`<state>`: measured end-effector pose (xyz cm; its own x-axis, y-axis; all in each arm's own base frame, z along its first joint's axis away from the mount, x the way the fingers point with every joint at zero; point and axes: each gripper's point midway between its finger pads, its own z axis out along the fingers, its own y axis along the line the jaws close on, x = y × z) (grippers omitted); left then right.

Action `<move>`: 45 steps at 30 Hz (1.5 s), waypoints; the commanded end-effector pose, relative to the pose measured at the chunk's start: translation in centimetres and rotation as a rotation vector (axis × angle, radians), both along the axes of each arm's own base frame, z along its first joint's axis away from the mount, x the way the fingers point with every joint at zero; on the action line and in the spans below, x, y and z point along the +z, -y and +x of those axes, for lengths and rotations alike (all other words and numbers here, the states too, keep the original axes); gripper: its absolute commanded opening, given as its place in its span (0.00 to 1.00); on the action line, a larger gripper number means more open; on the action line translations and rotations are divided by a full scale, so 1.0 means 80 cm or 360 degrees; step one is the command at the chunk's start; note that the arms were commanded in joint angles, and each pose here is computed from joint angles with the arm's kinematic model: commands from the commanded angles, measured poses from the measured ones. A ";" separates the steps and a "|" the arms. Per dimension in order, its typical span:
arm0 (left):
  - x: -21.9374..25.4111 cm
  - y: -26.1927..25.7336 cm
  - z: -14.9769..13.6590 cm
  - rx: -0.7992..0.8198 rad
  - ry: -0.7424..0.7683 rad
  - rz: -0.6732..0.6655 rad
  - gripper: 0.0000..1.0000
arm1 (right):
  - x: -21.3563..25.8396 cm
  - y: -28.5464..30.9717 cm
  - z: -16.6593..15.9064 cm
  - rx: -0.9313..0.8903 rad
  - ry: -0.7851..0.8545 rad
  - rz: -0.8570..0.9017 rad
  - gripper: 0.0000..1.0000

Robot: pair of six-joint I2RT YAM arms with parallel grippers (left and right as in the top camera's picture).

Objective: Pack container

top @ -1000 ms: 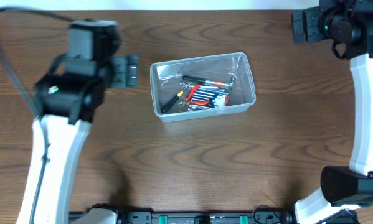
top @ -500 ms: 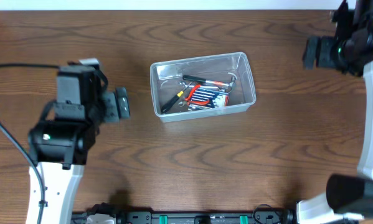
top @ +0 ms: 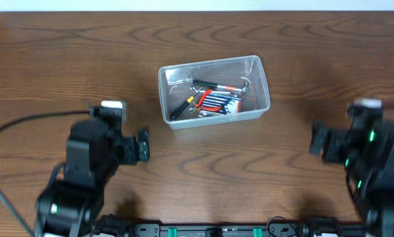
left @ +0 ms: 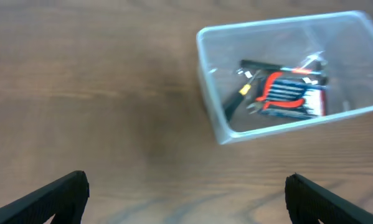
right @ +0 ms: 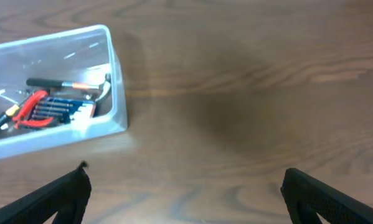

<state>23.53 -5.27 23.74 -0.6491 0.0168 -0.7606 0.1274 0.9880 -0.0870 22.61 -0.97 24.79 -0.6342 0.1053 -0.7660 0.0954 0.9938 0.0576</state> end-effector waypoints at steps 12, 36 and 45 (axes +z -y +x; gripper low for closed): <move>-0.024 0.002 -0.018 -0.0041 0.0054 0.0008 0.98 | -0.043 -0.001 -0.038 -0.0021 0.0034 0.0003 0.99; -0.026 0.002 -0.017 -0.0041 0.0039 0.0012 0.98 | -0.059 -0.004 -0.068 0.0014 -0.0065 -0.0009 0.99; -0.026 0.002 -0.017 -0.0041 0.0039 0.0012 0.98 | -0.034 -0.015 -0.091 0.0109 0.0432 -0.0016 0.99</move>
